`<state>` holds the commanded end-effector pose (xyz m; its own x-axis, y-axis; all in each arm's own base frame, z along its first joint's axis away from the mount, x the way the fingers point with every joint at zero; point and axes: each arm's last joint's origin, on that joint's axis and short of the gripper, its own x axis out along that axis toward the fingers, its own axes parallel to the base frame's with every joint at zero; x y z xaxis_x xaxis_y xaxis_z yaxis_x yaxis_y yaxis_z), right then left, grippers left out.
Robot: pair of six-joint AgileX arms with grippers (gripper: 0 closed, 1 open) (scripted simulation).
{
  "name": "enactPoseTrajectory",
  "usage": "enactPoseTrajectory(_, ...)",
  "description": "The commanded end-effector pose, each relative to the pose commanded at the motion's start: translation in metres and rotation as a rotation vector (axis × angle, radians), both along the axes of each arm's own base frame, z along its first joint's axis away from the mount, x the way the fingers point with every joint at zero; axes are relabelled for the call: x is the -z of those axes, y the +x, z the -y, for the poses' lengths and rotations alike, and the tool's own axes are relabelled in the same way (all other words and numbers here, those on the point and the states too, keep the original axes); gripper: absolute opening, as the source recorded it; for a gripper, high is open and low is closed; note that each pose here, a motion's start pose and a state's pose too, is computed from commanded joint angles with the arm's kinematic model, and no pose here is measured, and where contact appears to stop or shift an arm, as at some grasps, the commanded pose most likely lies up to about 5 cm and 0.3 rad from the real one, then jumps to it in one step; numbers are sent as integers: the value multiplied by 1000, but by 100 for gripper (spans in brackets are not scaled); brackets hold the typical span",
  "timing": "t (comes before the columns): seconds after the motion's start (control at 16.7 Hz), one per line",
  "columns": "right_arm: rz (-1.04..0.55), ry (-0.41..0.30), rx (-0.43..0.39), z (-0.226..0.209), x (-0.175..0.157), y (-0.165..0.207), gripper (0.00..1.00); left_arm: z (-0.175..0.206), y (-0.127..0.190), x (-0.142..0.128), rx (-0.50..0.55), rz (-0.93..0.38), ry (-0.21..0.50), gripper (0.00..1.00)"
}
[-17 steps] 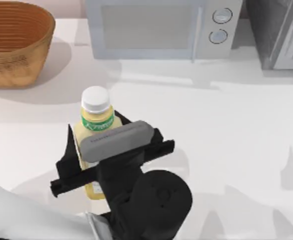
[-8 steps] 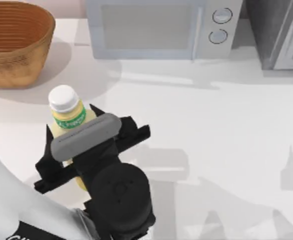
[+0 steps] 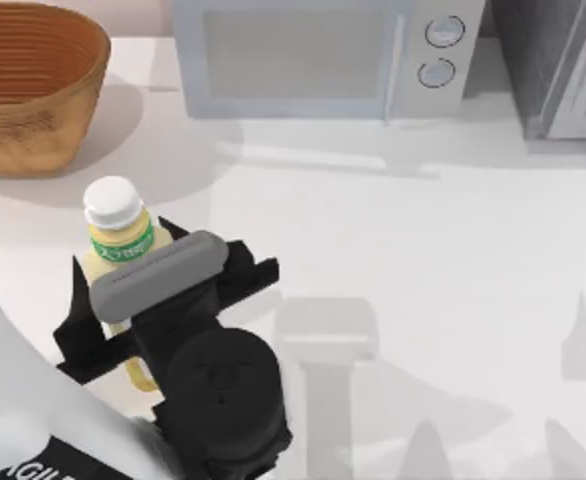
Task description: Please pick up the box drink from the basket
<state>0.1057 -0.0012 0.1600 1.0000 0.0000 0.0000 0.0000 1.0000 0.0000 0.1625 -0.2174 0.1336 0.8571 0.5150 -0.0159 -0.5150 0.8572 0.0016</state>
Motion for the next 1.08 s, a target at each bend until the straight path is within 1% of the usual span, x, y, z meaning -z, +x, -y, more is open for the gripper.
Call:
enactPoseTrajectory(0.72,0,0,0,0,0,0,100,0,0,0,0,0,0,98)
enactPoseTrajectory(0.78,0,0,0,0,0,0,100,0,0,0,0,0,0,100)
enactPoseTrajectory(1.08,0,0,0,0,0,0,100,0,0,0,0,0,0,100)
